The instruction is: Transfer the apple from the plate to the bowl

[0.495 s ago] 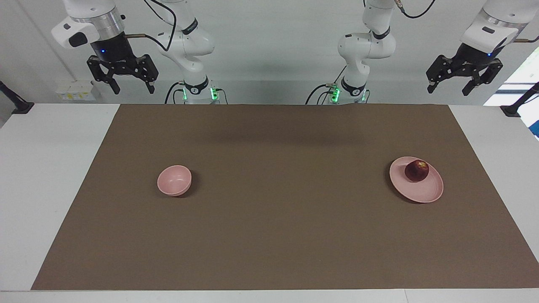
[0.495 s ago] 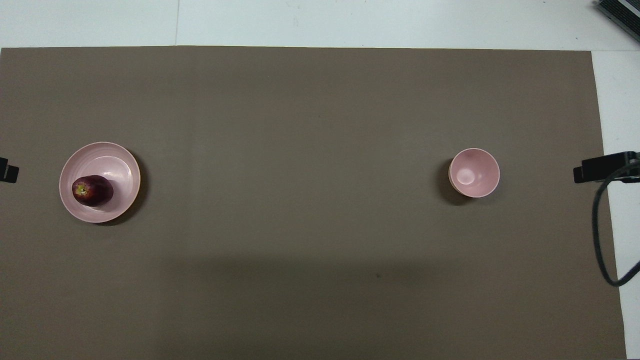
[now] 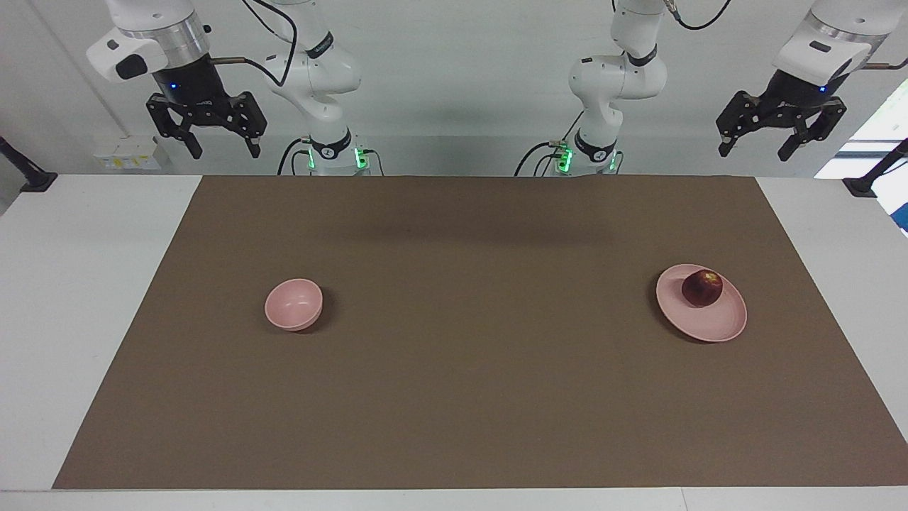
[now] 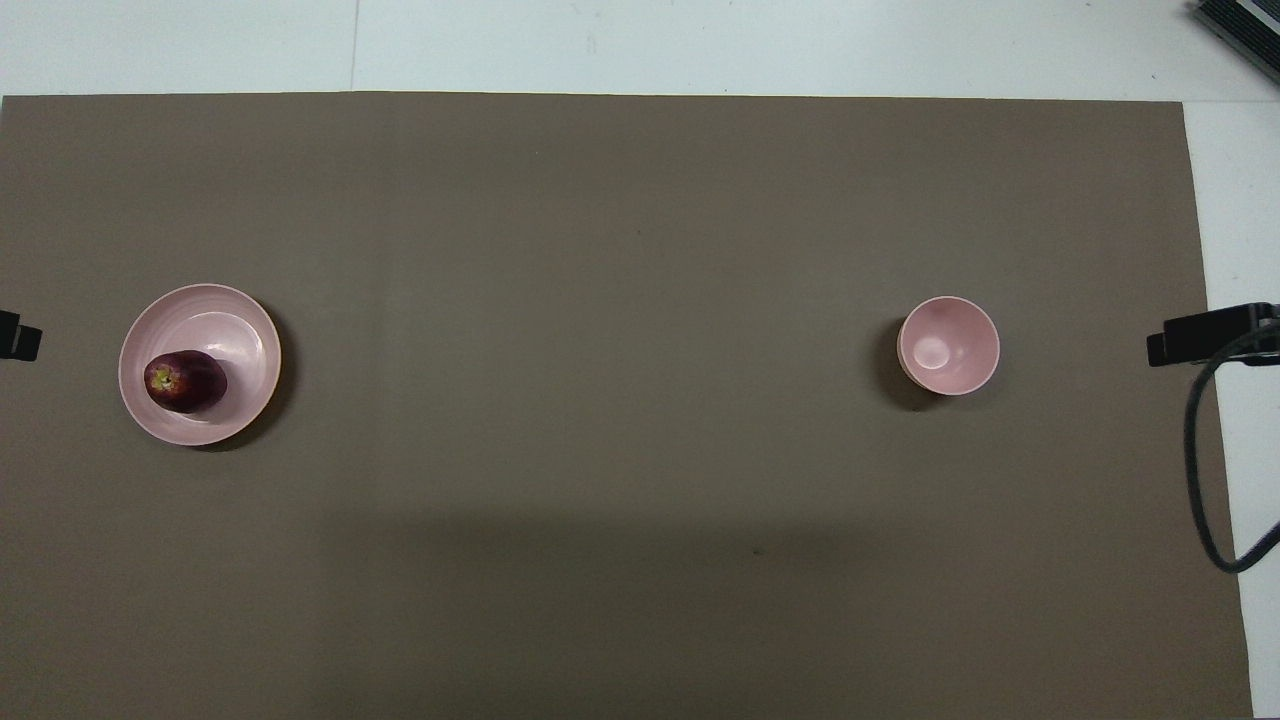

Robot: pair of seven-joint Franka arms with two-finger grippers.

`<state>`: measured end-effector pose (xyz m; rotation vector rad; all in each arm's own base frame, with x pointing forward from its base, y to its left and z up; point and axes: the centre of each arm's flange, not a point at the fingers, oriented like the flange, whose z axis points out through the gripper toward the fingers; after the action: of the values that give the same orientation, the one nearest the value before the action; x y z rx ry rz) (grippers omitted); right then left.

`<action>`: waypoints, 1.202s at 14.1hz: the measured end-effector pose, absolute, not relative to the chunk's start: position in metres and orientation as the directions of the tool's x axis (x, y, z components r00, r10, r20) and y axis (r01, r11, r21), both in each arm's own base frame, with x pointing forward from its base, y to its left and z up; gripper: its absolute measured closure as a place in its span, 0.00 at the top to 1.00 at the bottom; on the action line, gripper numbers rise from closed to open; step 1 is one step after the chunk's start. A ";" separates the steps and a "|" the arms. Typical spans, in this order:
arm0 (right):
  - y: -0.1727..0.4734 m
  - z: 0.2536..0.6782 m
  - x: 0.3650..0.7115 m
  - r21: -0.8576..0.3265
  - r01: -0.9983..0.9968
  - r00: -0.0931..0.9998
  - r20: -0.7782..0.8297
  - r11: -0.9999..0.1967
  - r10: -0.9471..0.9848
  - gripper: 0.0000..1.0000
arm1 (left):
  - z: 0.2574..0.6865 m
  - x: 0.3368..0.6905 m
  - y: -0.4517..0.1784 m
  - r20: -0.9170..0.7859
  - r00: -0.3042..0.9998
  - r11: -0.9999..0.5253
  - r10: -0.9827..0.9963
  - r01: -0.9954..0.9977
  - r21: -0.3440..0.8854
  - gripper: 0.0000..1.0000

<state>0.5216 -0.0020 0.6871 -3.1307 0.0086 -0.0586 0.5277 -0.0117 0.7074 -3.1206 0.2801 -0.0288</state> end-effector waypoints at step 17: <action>-0.002 0.687 0.522 -0.010 -0.005 0.999 0.037 -1.000 -0.006 1.00 | 0.707 0.525 -0.012 0.014 0.984 -0.984 -0.179 -0.179 -0.009 1.00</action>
<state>0.5216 -0.0021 0.6871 -3.1307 0.0086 -0.0586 0.5250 -0.0115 0.7070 -3.1213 0.2815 -0.0225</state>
